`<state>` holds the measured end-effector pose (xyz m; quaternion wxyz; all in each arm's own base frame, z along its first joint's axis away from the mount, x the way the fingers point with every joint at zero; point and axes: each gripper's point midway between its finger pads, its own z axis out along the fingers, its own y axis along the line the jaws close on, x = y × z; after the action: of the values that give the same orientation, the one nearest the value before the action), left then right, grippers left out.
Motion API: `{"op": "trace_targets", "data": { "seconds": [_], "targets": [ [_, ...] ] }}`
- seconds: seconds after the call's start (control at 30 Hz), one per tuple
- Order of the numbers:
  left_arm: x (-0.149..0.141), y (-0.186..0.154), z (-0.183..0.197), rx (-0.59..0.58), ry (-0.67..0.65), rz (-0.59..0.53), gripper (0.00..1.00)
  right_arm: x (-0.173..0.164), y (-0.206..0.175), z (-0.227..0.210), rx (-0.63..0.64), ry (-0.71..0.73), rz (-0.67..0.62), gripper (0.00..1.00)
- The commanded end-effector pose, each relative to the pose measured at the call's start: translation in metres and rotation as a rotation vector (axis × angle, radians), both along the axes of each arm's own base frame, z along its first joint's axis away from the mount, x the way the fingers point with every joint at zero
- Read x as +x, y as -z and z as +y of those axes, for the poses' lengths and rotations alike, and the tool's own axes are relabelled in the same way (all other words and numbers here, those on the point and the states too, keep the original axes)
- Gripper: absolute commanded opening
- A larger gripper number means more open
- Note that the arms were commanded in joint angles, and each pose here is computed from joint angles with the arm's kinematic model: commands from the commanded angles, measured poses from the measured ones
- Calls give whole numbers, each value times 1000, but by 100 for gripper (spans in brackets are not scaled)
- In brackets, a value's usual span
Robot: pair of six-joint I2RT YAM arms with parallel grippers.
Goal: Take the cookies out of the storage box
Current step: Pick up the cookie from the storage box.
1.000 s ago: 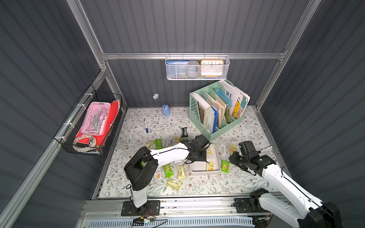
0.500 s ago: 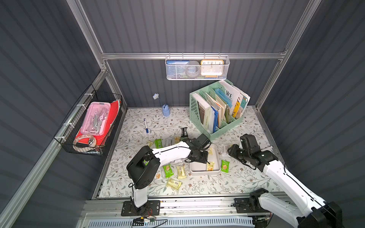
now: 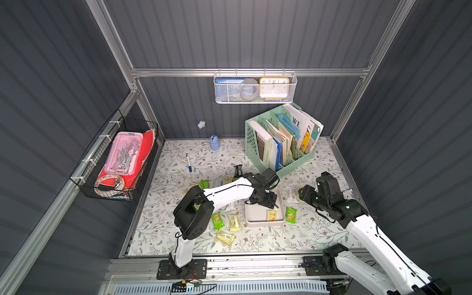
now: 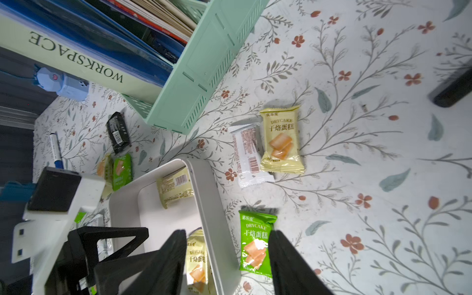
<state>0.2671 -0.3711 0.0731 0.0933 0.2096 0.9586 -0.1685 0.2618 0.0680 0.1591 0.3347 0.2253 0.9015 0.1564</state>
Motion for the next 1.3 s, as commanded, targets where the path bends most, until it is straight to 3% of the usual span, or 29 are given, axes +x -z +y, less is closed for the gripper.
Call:
{"op": "trace_targets", "data": {
  "seconds": [0.0,0.2,0.47,0.67,0.93,1.07,1.27],
  "targets": [
    [-22,8,-1,29,25,90,76,3,-2,-8,-39,27,2,57],
    [-35,15,-9,47,-5,83,81,-1,-5,-7,-34,25,65,57],
    [-30,39,-3,158,-62,76,85,6,-19,-25,-99,63,-11,56],
    [-34,32,-17,133,-3,113,85,6,-12,-23,-12,134,-2,56],
    [-35,47,-10,177,-8,122,86,8,-15,-27,-44,117,-8,56],
    [-31,52,-9,193,-41,110,82,9,-17,-29,-53,107,-16,56],
    [-35,59,2,225,-84,122,68,9,-21,-30,14,116,-17,56]
  ]
}}
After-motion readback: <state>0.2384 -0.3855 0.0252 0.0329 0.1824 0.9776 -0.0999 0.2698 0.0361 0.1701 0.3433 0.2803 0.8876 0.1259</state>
